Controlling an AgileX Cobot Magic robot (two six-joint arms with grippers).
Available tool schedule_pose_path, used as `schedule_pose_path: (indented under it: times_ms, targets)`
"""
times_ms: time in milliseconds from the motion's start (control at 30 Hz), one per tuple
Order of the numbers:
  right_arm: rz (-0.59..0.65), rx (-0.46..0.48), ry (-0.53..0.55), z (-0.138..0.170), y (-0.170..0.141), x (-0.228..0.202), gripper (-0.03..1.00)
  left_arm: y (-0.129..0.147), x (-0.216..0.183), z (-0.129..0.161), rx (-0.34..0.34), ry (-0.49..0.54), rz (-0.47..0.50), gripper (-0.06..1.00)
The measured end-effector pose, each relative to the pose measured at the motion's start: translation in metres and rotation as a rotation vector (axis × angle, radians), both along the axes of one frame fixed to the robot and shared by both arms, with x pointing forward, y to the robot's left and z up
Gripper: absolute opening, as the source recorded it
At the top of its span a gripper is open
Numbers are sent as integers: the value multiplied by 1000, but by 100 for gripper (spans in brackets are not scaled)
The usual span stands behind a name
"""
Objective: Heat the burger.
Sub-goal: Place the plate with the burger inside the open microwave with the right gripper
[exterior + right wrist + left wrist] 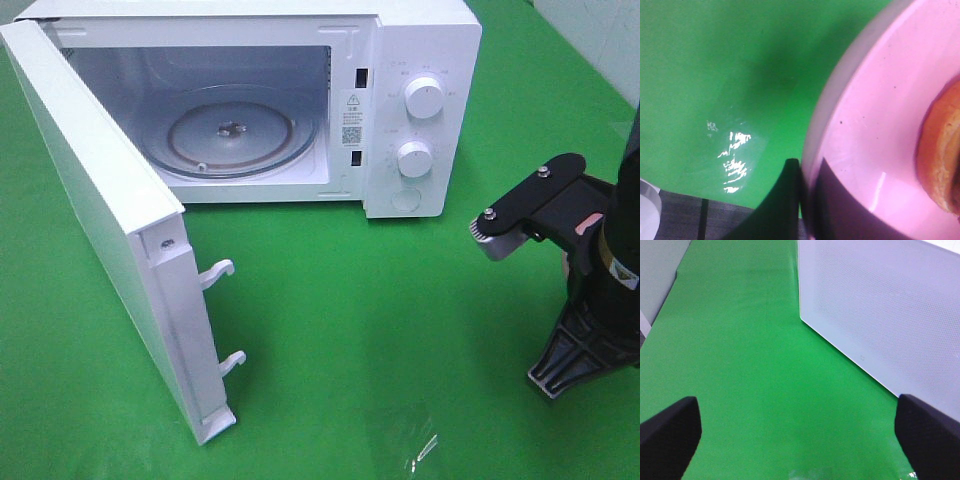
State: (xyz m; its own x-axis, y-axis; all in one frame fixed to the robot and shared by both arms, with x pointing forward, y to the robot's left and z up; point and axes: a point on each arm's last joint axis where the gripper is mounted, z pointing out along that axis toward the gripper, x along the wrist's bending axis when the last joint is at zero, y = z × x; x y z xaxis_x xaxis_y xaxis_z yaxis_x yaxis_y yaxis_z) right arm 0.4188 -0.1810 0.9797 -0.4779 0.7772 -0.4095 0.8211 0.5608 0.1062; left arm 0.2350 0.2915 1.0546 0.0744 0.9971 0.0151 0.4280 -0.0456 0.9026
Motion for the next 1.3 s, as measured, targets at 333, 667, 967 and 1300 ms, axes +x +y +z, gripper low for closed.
schedule_pose_path:
  times_ms: [333,667,967,1300]
  targets:
    - [122,-17,4,6,19,-22,4,0,0,0,0,0,0,97]
    - [211,-8,-11,14,28,-38,4,0,0,0,0,0,0,97]
    - [367,-40,6,14,41,-55,5,0,0,0,0,0,0,97]
    - [522,-67,-2,15,53,-71,5,0,0,0,0,0,0,97]
